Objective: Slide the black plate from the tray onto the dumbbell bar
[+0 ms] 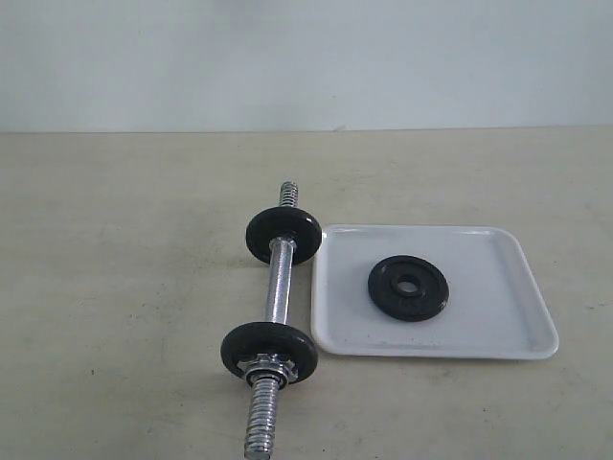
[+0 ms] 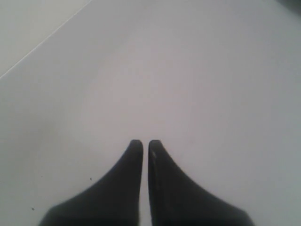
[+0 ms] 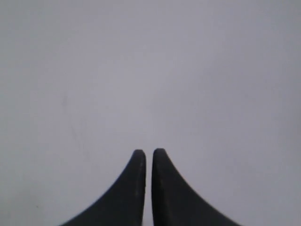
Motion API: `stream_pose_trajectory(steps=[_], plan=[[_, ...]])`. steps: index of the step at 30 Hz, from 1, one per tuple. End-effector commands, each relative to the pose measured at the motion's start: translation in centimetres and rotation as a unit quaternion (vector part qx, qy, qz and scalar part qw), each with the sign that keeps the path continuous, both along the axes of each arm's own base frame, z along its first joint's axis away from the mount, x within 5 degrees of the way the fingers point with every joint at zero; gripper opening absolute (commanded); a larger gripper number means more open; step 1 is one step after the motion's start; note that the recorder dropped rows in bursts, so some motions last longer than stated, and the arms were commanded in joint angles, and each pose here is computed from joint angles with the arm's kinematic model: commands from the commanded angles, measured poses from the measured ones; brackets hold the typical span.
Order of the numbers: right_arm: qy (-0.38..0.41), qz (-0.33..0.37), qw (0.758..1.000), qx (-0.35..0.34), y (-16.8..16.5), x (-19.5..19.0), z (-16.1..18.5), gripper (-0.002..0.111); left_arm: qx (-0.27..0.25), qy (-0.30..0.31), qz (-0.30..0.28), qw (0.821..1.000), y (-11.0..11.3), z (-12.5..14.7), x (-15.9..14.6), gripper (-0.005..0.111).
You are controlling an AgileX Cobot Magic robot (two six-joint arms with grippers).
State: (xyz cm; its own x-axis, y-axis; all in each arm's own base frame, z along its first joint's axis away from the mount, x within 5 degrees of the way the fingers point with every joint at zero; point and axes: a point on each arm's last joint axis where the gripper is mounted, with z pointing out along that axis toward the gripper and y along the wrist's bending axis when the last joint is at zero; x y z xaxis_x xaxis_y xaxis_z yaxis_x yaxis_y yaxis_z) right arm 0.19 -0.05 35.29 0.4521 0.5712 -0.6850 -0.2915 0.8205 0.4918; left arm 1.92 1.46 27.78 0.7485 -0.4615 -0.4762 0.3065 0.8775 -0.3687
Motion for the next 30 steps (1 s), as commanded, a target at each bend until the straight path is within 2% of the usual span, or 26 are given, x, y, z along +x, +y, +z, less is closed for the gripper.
stream_pose_trajectory(steps=[1, 2, 3, 4, 5, 6, 8, 9, 10, 11, 12, 13, 14, 15, 16, 17, 18, 19, 20, 24, 25, 26, 27, 28, 29, 30], plan=[[0.075, -0.054, 0.989, -0.111, 0.1, 0.6, -1.1, 0.001, 0.088, 0.057, -0.036, 0.994, -1.6, -0.5, 0.8, 0.004], [0.083, -0.062, 0.986, -0.13, 0.1, 0.6, -1.2, 0.001, 0.134, 0.096, -0.043, 0.985, -2.3, -0.4, 1.2, 0.004], [0.101, -0.081, 0.976, -0.175, 0.1, 0.8, -1.3, 0.003, 0.226, 0.165, -0.046, 0.959, -3.4, -0.2, 1.5, 0.004], [0.117, -0.088, 0.969, -0.2, 0.1, 1.0, -1.2, 0.007, 0.261, 0.184, -0.051, 0.946, -3.8, 0.1, 1.4, 0.005], [0.147, -0.101, 0.952, -0.25, 0.2, 1.2, -0.5, 0.02, 0.321, 0.203, -0.067, 0.923, -4.6, 1.1, 1.5, 0.012], [0.167, -0.102, 0.941, -0.275, 0.2, 1.4, 0.2, 0.035, 0.343, 0.218, -0.086, 0.91, -5.1, 2.0, 1.7, 0.021], [0.21, -0.087, 0.931, -0.285, 0.3, 2.3, 1.9, 0.075, 0.333, 0.262, -0.137, 0.895, -5.6, 4.2, 2.9, 0.056], [0.222, -0.076, 0.931, -0.28, 0.4, 2.7, 2.9, 0.096, 0.277, 0.296, -0.185, 0.895, -5.7, 5.4, 4.1, 0.078], [0.235, -0.063, 0.93, -0.276, 0.5, 3.1, 3.7, 0.105, 0.244, 0.323, -0.216, 0.888, -5.9, 6.1, 5.4, 0.093], [0.25, -0.049, 0.928, -0.271, 0.6, 3.7, 4.3, 0.104, 0.22, 0.348, -0.253, 0.876, -6.2, 7.0, 6.9, 0.107], [0.256, -0.034, 0.929, -0.264, 0.8, 4.1, 4.9, 0.104, 0.195, 0.364, -0.294, 0.862, -6.7, 7.7, 8.0, 0.109], [0.259, -0.018, 0.93, -0.26, 1.0, 4.6, 5.4, 0.104, 0.208, 0.386, -0.328, 0.837, -7.5, 8.3, 9.8, 0.106], [0.257, -0.009, 0.929, -0.264, 1.2, 4.8, 5.6, 0.104, 0.206, 0.4, -0.353, 0.82, -7.9, 8.5, 10.8, 0.103], [0.256, 0.007, 0.93, -0.265, 1.4, 5.1, 5.6, 0.104, 0.199, 0.431, -0.397, 0.785, -8.6, 8.6, 12.9, 0.093], [0.258, 0.014, 0.929, -0.265, 1.5, 5.3, 5.6, 0.104, 0.211, 0.441, -0.411, 0.77, -9.0, 8.6, 13.9, 0.087], [0.269, 0.028, 0.926, -0.265, 1.7, 5.6, 5.4, 0.104, 0.226, 0.454, -0.439, 0.741, -9.6, 8.6, 15.8, 0.076], [0.276, 0.032, 0.923, -0.266, 1.7, 5.7, 5.2, 0.104, 0.237, 0.467, -0.447, 0.725, -9.9, 8.2, 16.9, 0.073], [0.284, 0.036, 0.918, -0.274, 1.8, 5.7, 5.0, 0.104, 0.257, 0.487, -0.463, 0.694, -10.5, 7.4, 18.7, 0.073], [0.287, 0.036, 0.914, -0.285, 1.8, 5.7, 4.9, 0.104, 0.249, 0.507, -0.475, 0.675, -11.1, 6.3, 20.7, 0.073], [0.29, 0.037, 0.911, -0.291, 1.9, 5.7, 4.8, 0.104, 0.228, 0.561, -0.488, 0.629, -12.8, 2.4, 25.0, 0.073], [0.293, 0.04, 0.909, -0.292, 1.9, 5.7, 4.8, 0.104, 0.22, 0.588, -0.486, 0.608, -13.9, 0.1, 26.9, 0.073], [0.296, 0.041, 0.908, -0.294, 1.9, 5.6, 4.7, 0.104, 0.218, 0.599, -0.481, 0.603, -14.3, -0.8, 27.6, 0.072], [0.3, 0.044, 0.905, -0.298, 1.9, 5.6, 4.6, 0.104, 0.213, 0.624, -0.469, 0.588, -15.4, -3.2, 29.0, 0.071], [0.303, 0.046, 0.904, -0.298, 2.0, 5.6, 4.5, 0.104, 0.212, 0.633, -0.462, 0.584, -15.7, -4.0, 29.6, 0.07], [0.309, 0.05, 0.901, -0.3, 2.0, 5.6, 4.4, 0.104, 0.209, 0.648, -0.467, 0.565, -16.3, -5.8, 30.3, 0.07], [0.311, 0.051, 0.9, -0.3, 2.0, 5.6, 4.3, 0.104, 0.206, 0.654, -0.471, 0.555, -16.5, -6.6, 30.6, 0.07]])
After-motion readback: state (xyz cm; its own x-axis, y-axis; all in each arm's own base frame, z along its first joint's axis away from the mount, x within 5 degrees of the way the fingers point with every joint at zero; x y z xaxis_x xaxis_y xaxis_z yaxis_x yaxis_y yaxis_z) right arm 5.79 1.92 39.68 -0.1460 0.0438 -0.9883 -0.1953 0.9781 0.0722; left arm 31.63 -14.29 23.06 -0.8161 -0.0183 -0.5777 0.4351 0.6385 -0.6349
